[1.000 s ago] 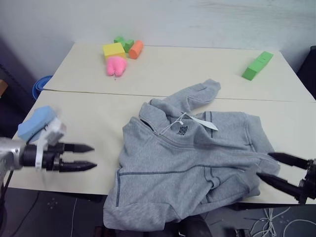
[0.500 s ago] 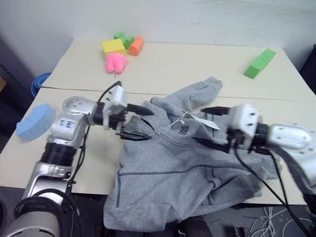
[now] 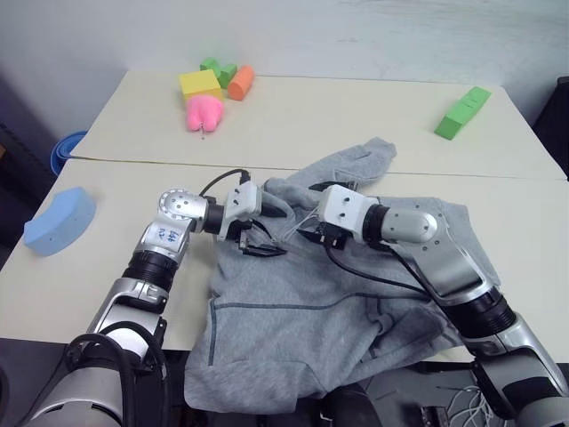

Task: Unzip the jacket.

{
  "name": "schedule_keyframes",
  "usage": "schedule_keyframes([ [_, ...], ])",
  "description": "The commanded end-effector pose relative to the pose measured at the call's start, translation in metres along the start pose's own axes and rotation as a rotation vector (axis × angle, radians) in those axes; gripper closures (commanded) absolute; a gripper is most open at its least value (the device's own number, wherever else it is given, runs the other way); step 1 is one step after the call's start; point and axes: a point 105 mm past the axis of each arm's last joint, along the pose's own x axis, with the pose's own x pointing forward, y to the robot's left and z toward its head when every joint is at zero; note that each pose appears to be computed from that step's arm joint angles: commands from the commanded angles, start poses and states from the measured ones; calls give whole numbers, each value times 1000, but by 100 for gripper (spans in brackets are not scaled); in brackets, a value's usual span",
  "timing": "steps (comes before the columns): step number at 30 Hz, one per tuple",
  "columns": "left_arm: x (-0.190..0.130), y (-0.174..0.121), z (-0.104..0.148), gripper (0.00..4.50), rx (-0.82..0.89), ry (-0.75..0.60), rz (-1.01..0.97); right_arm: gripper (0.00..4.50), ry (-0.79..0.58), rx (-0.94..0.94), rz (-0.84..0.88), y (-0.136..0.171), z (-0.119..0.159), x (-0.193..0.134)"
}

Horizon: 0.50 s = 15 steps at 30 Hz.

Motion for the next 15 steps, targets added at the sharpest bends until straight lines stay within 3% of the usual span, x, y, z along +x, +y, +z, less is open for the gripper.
schedule_keyframes([
  [1,3,1,-5,2,-3,10,18,18,63,-98,-57,-14,-6,3],
  [4,11,-4,-13,0,-19,16,21,90,71,-130,-36,-13,-9,7],
  [11,18,-6,-20,0,-55,6,55,335,1,-178,-156,-29,5,0],
  [15,18,-11,-27,0,-75,13,54,448,-95,-32,-201,-29,20,-16],
])
